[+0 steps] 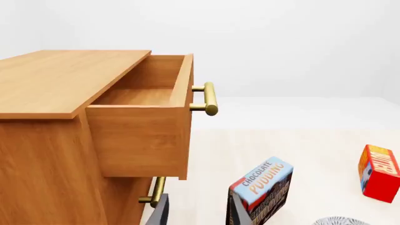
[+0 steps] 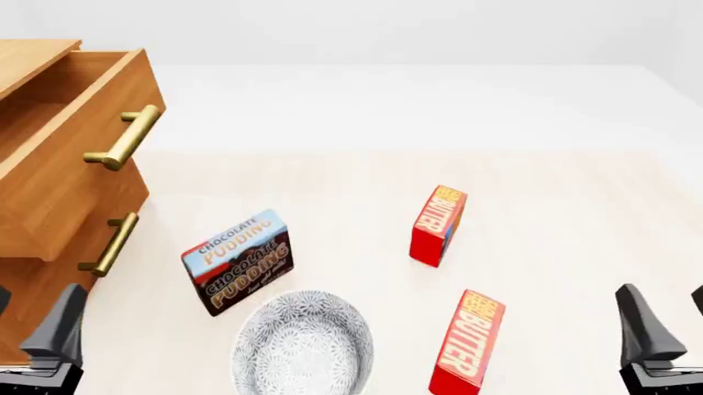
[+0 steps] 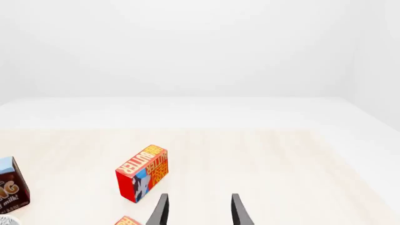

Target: Put the butter at the front in the top drawer of the cabinet and close it.

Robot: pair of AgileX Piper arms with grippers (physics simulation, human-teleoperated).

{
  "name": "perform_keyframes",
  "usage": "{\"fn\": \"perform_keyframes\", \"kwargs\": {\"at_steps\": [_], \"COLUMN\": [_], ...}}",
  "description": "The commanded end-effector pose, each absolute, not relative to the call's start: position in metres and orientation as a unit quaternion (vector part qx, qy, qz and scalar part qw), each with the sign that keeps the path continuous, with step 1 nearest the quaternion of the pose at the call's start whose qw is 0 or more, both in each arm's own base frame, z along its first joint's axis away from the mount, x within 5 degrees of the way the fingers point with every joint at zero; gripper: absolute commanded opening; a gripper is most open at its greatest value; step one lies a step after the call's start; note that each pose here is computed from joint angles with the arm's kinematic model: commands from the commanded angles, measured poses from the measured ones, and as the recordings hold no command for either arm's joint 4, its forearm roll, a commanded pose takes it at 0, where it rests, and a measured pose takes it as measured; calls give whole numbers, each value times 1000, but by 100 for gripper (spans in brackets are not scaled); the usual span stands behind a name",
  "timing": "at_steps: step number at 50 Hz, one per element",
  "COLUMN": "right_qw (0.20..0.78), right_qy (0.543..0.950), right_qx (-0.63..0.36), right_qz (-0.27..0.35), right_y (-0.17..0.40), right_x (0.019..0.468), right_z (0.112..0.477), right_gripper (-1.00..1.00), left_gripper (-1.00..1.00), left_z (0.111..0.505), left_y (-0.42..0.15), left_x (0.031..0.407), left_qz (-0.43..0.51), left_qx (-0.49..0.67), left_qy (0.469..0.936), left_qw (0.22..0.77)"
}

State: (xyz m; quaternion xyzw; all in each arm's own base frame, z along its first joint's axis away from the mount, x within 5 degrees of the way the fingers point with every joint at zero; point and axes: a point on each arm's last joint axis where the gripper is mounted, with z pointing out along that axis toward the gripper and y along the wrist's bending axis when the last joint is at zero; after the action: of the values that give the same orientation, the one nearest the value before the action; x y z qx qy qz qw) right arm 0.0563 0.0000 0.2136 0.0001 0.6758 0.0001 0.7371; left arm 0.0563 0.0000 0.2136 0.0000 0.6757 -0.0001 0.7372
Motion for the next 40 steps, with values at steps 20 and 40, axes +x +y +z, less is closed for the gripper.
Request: {"fn": "perform_keyframes", "kwargs": {"at_steps": [20, 40], "right_qw": [737, 737], "right_qy": [676, 676], "right_qx": [0, 0], "right_qz": [0, 0], "right_y": [0, 0], "right_x": [56, 56], "right_z": [214, 214], "right_gripper": [100, 100], "left_gripper": [100, 100], "left_z": [216, 253], "left_y": [0, 3], "left_x": [56, 43], "left_qz": [-3, 32], "left_qx": [-3, -14], "left_qy": [676, 707], "left_qw": [737, 706]}}
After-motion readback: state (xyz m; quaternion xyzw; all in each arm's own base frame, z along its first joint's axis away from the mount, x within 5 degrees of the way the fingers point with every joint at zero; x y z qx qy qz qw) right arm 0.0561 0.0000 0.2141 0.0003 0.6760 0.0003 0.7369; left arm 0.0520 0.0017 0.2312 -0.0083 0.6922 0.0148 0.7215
